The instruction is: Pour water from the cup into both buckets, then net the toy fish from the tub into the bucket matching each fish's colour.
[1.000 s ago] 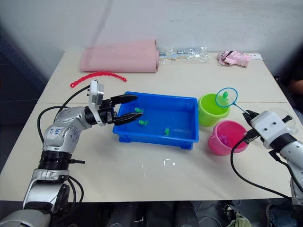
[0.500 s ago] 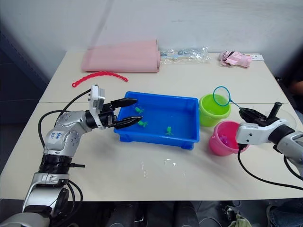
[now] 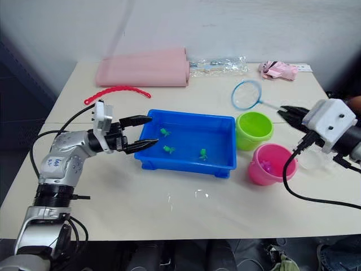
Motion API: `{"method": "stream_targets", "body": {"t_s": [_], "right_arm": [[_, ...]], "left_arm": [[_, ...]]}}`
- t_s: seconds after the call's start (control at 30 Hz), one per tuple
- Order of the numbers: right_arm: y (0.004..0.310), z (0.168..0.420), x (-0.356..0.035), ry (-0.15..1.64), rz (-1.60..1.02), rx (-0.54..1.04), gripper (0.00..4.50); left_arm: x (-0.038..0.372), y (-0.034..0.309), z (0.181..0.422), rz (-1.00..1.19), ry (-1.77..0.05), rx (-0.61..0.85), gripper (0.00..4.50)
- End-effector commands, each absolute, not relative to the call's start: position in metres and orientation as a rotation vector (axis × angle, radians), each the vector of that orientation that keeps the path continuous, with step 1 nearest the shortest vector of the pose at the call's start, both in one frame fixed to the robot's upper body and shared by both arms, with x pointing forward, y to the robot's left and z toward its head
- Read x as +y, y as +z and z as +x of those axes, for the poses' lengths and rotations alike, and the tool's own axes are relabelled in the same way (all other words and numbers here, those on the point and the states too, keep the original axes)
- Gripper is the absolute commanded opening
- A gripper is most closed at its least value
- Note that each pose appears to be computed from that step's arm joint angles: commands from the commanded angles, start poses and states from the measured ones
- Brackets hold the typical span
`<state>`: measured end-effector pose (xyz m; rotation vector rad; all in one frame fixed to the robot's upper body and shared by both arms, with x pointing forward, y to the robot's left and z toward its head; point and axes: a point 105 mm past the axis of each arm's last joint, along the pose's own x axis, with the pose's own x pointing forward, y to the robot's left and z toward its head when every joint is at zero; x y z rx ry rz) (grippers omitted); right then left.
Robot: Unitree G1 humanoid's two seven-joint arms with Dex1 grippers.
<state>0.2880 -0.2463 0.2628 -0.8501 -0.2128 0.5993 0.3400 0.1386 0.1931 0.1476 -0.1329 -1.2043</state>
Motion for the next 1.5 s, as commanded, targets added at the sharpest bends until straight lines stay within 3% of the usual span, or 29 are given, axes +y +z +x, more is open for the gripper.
{"method": "stream_targets", "body": {"t_s": [0.03,0.33,0.77,1.17,1.3,1.5], "right_arm": [[0.252,0.289,-0.209,0.779,-0.999,-0.068,0.0],[0.229,0.315,-0.196,0.852,-1.268,0.076,0.0],[0.198,0.329,-0.185,0.939,-1.229,0.258,0.0],[0.176,0.332,-0.165,0.938,-0.613,0.227,0.0],[0.18,0.328,-0.166,0.931,-0.344,0.122,0.0],[0.177,0.317,-0.186,0.832,-0.239,0.06,0.0]], "left_arm": [[0.163,0.191,0.332,0.28,-1.227,-0.106,4.46],[0.164,0.193,0.33,0.296,-1.232,-0.097,4.46],[0.165,0.196,0.321,0.299,-1.207,-0.093,4.46],[0.166,0.198,0.322,0.302,-1.198,-0.091,4.46],[0.164,0.199,0.324,0.301,-1.21,-0.096,4.46],[0.161,0.203,0.326,0.287,-1.217,-0.112,4.46]]}}
